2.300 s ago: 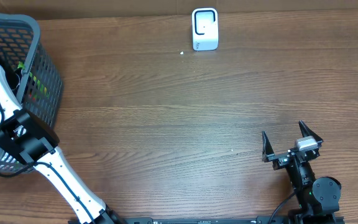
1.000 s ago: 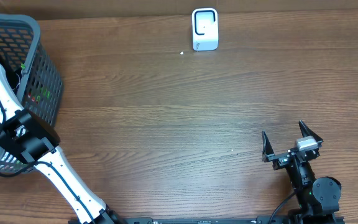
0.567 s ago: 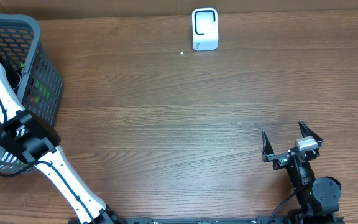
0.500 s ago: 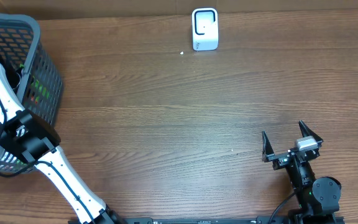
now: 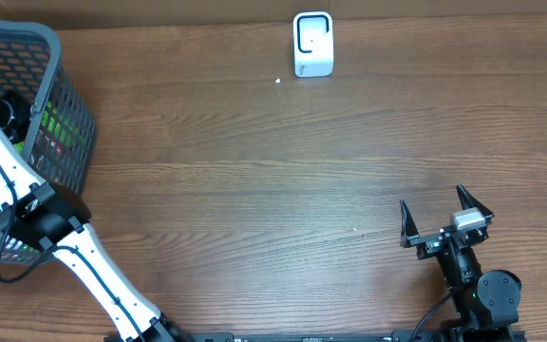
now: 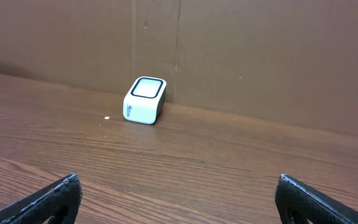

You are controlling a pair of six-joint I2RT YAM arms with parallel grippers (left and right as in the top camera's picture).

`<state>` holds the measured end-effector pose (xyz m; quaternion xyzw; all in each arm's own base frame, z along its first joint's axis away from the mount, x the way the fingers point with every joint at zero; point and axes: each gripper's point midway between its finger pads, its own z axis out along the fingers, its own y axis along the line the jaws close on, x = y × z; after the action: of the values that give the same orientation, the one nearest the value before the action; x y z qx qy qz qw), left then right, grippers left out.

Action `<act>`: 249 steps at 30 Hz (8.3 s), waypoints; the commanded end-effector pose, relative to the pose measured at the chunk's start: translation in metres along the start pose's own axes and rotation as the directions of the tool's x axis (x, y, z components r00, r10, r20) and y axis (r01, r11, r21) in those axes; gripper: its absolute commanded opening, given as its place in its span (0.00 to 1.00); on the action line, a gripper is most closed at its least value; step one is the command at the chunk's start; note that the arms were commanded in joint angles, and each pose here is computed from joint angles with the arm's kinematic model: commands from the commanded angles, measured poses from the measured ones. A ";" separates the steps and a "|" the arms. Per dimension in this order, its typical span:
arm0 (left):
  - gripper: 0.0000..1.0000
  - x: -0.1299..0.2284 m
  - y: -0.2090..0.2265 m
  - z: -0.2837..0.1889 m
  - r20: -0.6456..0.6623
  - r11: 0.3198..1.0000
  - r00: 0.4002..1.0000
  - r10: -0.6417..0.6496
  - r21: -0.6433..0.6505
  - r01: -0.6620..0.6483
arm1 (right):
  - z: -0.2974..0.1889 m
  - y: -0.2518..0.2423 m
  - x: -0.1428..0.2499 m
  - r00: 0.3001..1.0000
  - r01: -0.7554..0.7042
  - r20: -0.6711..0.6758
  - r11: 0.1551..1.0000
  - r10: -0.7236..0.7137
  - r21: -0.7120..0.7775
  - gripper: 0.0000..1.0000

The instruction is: Scan the item barcode

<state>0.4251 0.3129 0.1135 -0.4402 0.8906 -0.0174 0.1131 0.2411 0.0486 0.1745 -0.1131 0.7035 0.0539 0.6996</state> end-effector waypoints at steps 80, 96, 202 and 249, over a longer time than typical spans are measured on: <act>1.00 -0.008 0.000 -0.036 0.084 0.996 0.993 0.079 -0.035 -0.076 | 0.000 0.000 0.002 1.000 0.000 0.002 1.000 0.000 0.002 1.00; 1.00 0.023 -0.016 0.061 -0.109 0.991 0.989 0.099 -0.076 -0.108 | 0.000 0.000 0.002 1.000 0.000 0.002 1.000 0.000 0.002 1.00; 0.04 0.030 -0.024 0.047 -0.140 0.992 0.982 0.125 0.031 -0.122 | 0.000 0.000 0.002 1.000 0.000 0.002 1.000 0.000 0.002 1.00; 0.23 0.389 -0.223 -0.005 -0.165 0.541 0.516 0.841 0.285 -0.791 | 0.000 0.000 0.002 1.000 0.000 0.002 1.000 0.000 0.002 1.00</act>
<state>0.3814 -0.1089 0.0897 0.0511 0.9958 -0.0712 0.0255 0.2411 0.0486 0.1745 -0.1132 0.7034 0.0538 0.6996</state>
